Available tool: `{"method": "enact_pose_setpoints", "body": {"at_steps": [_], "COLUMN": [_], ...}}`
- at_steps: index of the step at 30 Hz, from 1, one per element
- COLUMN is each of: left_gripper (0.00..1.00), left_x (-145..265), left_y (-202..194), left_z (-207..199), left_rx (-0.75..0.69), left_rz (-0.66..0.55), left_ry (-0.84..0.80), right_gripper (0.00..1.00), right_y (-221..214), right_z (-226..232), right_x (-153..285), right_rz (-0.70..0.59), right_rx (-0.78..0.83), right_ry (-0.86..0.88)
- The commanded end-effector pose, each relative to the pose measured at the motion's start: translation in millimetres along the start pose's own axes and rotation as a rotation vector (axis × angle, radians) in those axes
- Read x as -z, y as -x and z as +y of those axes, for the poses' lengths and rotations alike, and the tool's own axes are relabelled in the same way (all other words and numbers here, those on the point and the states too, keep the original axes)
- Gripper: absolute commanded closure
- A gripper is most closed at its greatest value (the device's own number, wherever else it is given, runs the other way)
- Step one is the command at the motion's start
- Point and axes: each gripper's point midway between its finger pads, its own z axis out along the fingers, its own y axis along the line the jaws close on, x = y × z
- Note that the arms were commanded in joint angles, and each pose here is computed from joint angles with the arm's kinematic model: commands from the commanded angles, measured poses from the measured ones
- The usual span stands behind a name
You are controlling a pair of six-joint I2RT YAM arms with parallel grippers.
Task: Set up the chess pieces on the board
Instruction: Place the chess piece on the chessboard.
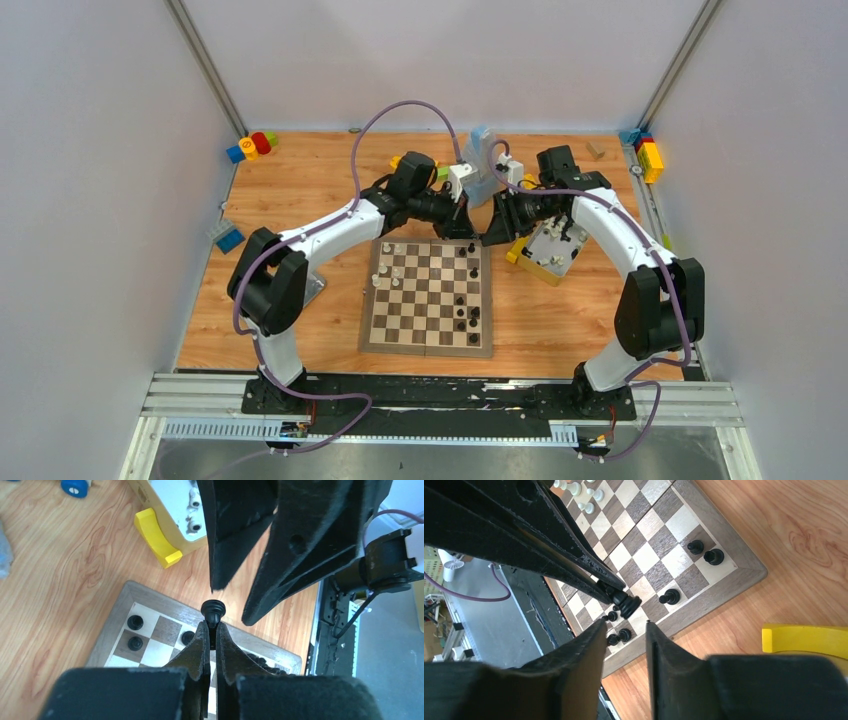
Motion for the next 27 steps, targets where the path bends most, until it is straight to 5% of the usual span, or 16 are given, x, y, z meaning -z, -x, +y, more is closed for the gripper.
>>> {"method": "enact_pose_setpoints", "body": {"at_steps": [1, 13, 17, 27], "left_gripper": [1.00, 1.00, 1.00, 1.00], "left_x": [20, 48, 37, 14], "left_y": [28, 0, -18, -37], "left_z": [-12, 9, 18, 34], "left_rx": [-0.119, -0.309, -0.338, -0.354], "left_rz": [-0.027, 0.326, 0.506, 0.736], "left_ry": [0.045, 0.224, 0.257, 0.277], "right_gripper": [0.55, 0.48, 0.48, 0.49], "right_y": [15, 6, 4, -8], "right_z": [-2, -24, -25, -41], "right_x": [16, 69, 81, 123], "right_rz": [-0.069, -0.186, -0.226, -0.346], "right_rx": [0.063, 0.036, 0.029, -0.013], "right_ry": [-0.051, -0.178, -0.199, -0.302]}}
